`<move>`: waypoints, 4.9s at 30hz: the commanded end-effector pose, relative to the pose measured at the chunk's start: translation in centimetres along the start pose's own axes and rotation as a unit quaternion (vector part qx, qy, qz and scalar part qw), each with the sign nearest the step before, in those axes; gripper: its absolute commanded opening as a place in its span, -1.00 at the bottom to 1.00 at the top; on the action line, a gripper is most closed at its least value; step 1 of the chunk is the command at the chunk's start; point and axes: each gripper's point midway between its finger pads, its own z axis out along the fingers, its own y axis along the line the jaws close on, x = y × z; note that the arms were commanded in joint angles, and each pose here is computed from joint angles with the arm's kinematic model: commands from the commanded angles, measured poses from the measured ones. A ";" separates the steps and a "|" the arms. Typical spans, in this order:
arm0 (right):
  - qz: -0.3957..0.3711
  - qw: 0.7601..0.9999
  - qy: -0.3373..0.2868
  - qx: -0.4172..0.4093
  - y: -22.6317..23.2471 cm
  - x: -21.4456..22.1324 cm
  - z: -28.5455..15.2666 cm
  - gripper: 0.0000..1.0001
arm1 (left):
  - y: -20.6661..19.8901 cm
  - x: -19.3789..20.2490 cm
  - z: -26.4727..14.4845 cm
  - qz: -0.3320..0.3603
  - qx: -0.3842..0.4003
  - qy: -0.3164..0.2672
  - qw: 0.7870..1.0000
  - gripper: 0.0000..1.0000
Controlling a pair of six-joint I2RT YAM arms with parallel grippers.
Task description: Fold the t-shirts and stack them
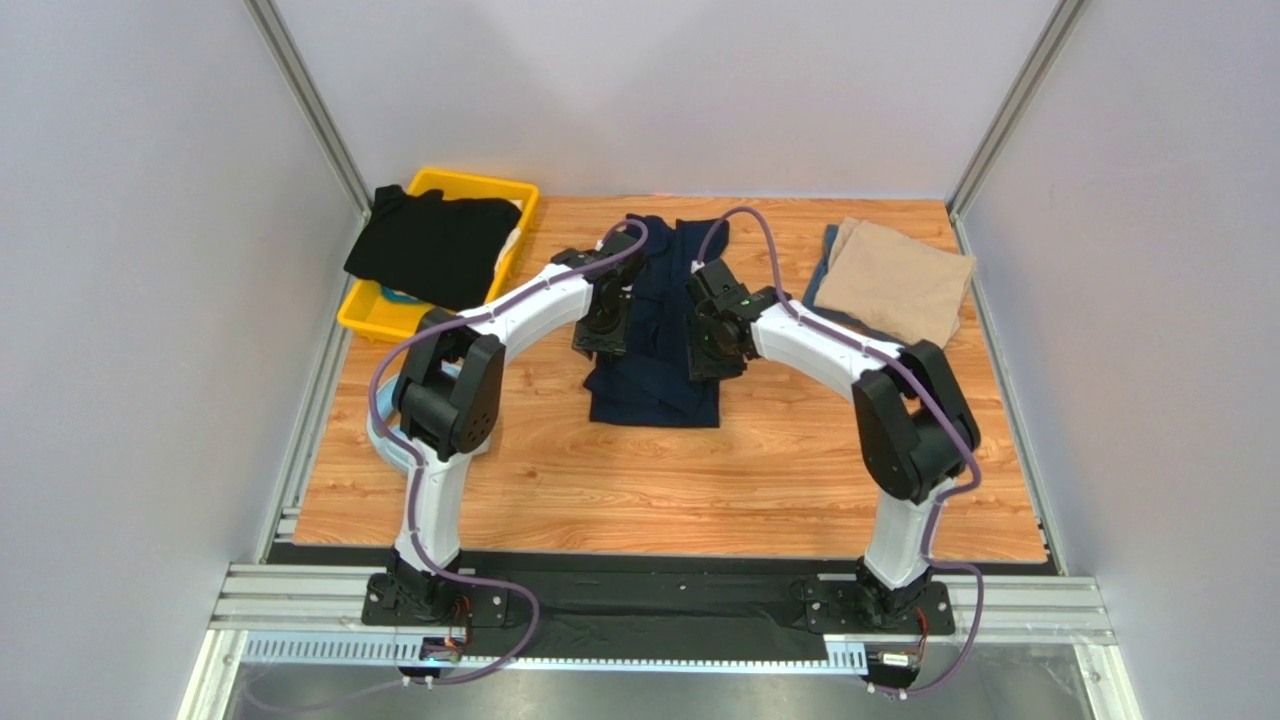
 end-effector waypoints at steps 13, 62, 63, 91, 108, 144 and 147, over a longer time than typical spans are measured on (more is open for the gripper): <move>-0.012 0.998 -0.020 -0.066 1.6 3.5 -5.0 -0.10 | 1.3 6.2 -5.2 -0.092 0.085 -0.005 0.992 -0.08; -0.082 0.993 -0.036 -0.072 6.0 -0.3 -4.6 -1.00 | 3.3 13.5 -3.8 -0.092 0.068 0.024 0.993 -0.16; -0.082 0.994 -0.033 -0.072 5.8 -0.2 -4.7 -0.93 | 3.3 13.7 -3.8 -0.092 0.067 0.026 0.993 -0.16; -0.088 0.994 0.035 -0.062 3.8 5.3 -1.2 -0.07 | 3.2 14.9 -3.3 -0.092 0.069 0.033 0.993 -0.17; -0.082 0.994 0.031 -0.063 4.2 4.7 -0.8 -0.97 | 3.4 15.4 -3.3 -0.095 0.068 0.034 0.993 -0.18; -0.100 0.993 -0.014 -0.059 6.1 0.4 -3.1 -1.00 | 2.9 15.8 -3.7 -0.084 0.081 0.033 0.993 -0.19; -0.107 0.993 -0.020 -0.040 5.6 -0.5 -2.9 -1.00 | 2.8 15.7 -4.0 -0.084 0.085 0.029 0.992 -0.19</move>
